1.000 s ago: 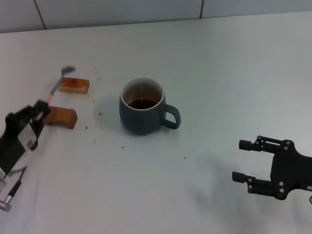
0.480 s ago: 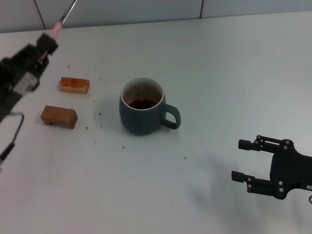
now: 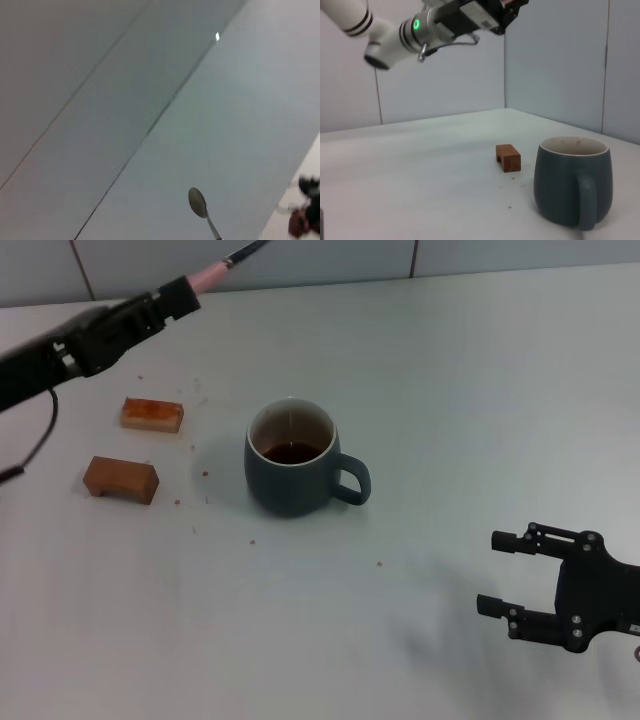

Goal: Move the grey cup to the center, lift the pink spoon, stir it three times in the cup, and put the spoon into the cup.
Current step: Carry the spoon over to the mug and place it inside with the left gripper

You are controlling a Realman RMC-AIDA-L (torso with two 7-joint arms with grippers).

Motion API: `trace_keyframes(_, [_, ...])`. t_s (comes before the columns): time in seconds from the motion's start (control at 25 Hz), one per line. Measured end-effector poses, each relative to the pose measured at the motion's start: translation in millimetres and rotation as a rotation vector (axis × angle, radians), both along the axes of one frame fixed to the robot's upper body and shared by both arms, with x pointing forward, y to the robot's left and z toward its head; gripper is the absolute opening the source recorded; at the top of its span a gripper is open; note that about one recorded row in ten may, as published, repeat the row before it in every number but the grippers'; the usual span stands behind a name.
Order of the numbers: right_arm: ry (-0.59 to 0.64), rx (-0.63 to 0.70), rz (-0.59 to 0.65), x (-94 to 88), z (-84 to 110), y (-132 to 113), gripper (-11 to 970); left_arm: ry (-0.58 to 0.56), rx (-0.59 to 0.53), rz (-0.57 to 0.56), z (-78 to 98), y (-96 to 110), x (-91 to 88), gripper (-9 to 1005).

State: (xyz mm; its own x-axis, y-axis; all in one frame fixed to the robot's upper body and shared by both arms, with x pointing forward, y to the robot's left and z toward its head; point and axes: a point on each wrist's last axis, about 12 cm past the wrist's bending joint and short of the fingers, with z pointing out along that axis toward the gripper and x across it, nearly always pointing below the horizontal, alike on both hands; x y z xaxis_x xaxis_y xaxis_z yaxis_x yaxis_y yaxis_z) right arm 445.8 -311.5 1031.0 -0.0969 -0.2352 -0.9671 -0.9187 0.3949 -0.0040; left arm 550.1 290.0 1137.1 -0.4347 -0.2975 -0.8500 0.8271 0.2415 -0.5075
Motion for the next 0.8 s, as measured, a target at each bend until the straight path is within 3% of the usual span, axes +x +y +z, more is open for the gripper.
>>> trace_keyframes(0.04, [0.002, -0.001, -0.002, -0.2, -0.4, -0.1, 719, 0.0, 0.0, 0.0, 0.0, 0.0, 0.0, 130])
trace_keyframes(0.16, [0.007, -0.007, -0.007, -0.4, -1.9, -0.2, 719, -0.131, 0.179, -0.047, 25.1, 1.8, 12.1, 130])
trace_keyframes(0.24, [0.011, -0.009, -0.01, -0.3, -3.0, 0.3, 719, -0.296, 0.357, -0.108, 57.8, -0.9, 15.2, 130])
trace_keyframes(0.28, [0.012, -0.01, -0.012, -0.2, -3.3, 0.3, 719, -0.296, 0.357, -0.108, 57.8, -0.9, 15.2, 131])
trace_keyframes(0.32, [0.012, -0.011, -0.012, -0.1, -3.5, 0.4, 719, -0.374, 0.436, -0.147, 75.5, -5.1, 13.6, 131])
trace_keyframes(0.4, [0.012, -0.011, -0.015, -0.1, -3.6, 0.1, 719, -0.452, 0.519, -0.18, 94.6, -11.1, 10.8, 131])
trace_keyframes(0.44, [0.012, -0.011, -0.015, -0.1, -3.6, 0.1, 719, -0.452, 0.519, -0.18, 94.6, -11.1, 10.8, 131])
trace_keyframes(0.48, [0.014, -0.011, -0.018, 0.0, -4.2, 0.4, 719, -0.527, 0.618, -0.206, 112.3, -18.0, 7.1, 131])
trace_keyframes(0.56, [0.016, -0.01, -0.02, 0.1, -4.8, 1.1, 719, -0.545, 0.646, -0.215, 116.4, -20.3, 5.8, 131])
trace_keyframes(0.6, [0.02, -0.006, -0.023, 0.6, -5.7, 2.3, 719, -0.606, 0.744, -0.249, 129.2, -31.1, 0.7, 131])
trace_keyframes(0.64, [0.02, -0.006, -0.023, 0.6, -5.7, 2.3, 719, -0.606, 0.744, -0.249, 129.2, -31.1, 0.7, 131])
trace_keyframes(0.8, [0.021, -0.007, -0.027, 1.5, -6.3, 2.8, 719, -0.68, 0.933, -0.28, 143.0, -53.5, -3.0, 131])
